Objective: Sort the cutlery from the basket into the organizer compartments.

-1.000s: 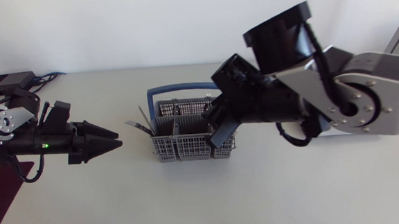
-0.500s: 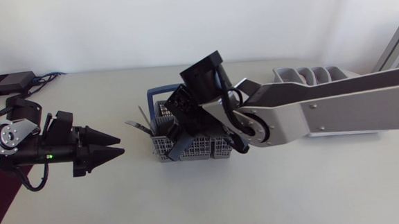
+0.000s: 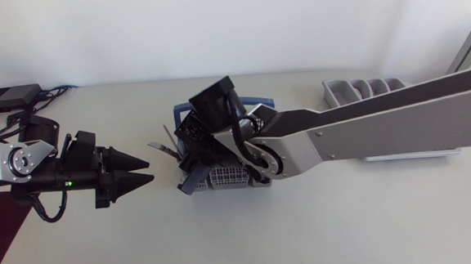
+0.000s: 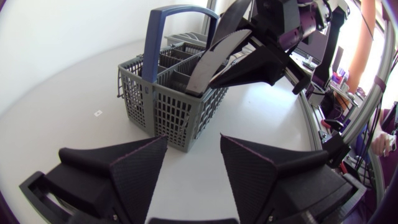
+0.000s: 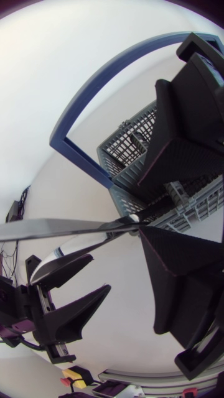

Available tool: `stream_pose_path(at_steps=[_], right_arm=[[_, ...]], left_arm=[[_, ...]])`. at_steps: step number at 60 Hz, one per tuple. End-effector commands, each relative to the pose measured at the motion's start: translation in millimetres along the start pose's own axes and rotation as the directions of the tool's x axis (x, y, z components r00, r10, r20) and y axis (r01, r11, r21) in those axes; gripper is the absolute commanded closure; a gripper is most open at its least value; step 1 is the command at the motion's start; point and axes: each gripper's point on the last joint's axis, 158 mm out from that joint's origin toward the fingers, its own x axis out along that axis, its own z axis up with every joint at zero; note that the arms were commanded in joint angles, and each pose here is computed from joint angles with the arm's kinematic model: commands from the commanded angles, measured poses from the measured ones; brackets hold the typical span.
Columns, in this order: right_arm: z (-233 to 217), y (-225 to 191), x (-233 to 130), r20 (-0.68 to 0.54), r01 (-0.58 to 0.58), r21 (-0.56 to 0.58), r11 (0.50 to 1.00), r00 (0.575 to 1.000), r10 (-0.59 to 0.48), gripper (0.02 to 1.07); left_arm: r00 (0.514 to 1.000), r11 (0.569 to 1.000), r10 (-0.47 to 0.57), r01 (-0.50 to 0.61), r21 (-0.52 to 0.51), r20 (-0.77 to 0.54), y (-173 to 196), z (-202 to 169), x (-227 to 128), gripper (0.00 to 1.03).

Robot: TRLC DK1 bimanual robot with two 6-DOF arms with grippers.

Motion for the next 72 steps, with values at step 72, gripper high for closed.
stream_pose_path(at_steps=[72], right_arm=[[16.8, 0.5, 6.7, 0.044, 0.033, -0.018, 0.999, 0.999, -0.032, 0.65]], left_arm=[[0.999, 0.998, -0.042, 0.041, -0.041, -0.014, -7.6, -18.0, 13.6, 0.43]])
